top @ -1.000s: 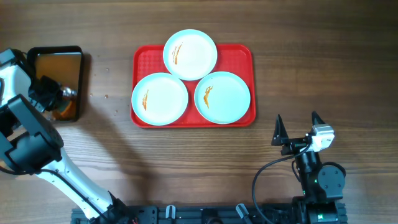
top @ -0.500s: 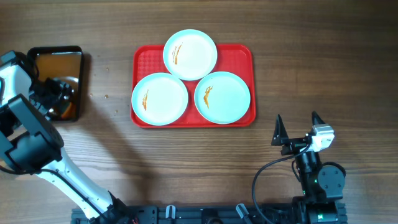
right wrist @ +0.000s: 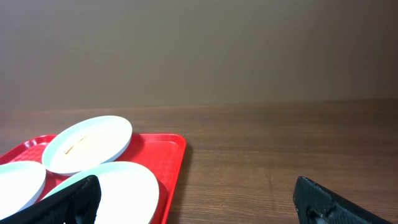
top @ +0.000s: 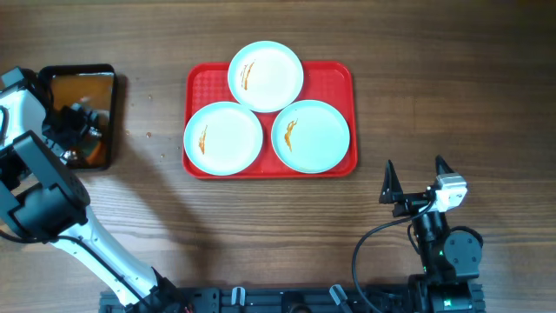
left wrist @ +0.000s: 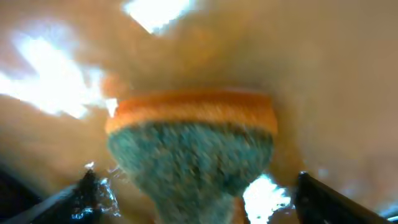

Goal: Clean dirty plates on tray and stack at the side
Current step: 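Dip and swish the held sponge in the water with the left gripper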

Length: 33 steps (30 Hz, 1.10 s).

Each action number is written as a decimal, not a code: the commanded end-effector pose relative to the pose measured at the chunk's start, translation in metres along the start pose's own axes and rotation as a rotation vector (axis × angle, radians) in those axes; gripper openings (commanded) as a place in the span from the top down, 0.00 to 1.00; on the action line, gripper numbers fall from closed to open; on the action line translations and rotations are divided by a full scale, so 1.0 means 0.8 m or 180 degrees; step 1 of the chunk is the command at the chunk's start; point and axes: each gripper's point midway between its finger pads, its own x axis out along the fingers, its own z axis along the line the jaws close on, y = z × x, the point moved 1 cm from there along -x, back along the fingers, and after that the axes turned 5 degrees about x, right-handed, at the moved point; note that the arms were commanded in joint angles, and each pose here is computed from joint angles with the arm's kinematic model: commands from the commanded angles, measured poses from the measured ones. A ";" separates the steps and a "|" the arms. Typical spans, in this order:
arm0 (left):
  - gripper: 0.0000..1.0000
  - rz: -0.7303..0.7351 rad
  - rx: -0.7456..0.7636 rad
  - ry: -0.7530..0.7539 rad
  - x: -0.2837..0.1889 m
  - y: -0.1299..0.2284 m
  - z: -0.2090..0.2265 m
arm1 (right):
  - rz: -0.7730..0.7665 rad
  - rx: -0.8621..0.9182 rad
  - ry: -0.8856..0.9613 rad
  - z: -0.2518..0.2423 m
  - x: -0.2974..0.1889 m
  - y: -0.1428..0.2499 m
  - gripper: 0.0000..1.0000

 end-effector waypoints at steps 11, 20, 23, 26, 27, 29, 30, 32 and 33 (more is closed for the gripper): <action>0.96 -0.0268 -0.0005 -0.0049 -0.057 -0.017 0.004 | -0.0026 -0.0043 0.0023 -0.001 0.000 -0.002 0.00; 0.96 -0.0700 -0.0018 0.0354 -0.119 -0.032 -0.015 | -0.0026 -0.0043 0.0023 -0.001 0.000 -0.002 0.00; 0.96 -0.0815 -0.0018 0.0404 -0.088 -0.036 -0.018 | -0.0026 -0.0044 0.0023 -0.001 0.000 -0.002 0.00; 0.96 -0.0862 -0.0018 0.0423 -0.053 -0.030 -0.016 | -0.0026 -0.0044 0.0023 -0.001 0.000 -0.002 0.00; 0.96 -0.0880 -0.0004 0.0427 -0.049 -0.030 -0.016 | -0.0026 -0.0044 0.0023 -0.001 0.000 -0.002 0.00; 0.96 -0.0953 0.0007 0.0461 -0.061 -0.034 -0.018 | -0.0026 -0.0043 0.0023 -0.001 0.000 -0.002 0.00; 0.96 -0.1045 0.0007 0.0516 -0.078 -0.038 -0.020 | -0.0026 -0.0044 0.0024 -0.001 0.000 -0.002 0.00; 0.96 -0.1292 0.0048 0.0831 -0.128 -0.048 -0.037 | -0.0026 -0.0044 0.0023 -0.001 0.000 -0.002 0.00; 0.96 -0.1440 0.0098 0.1071 -0.157 -0.052 -0.049 | -0.0026 -0.0043 0.0023 -0.001 0.000 -0.002 0.00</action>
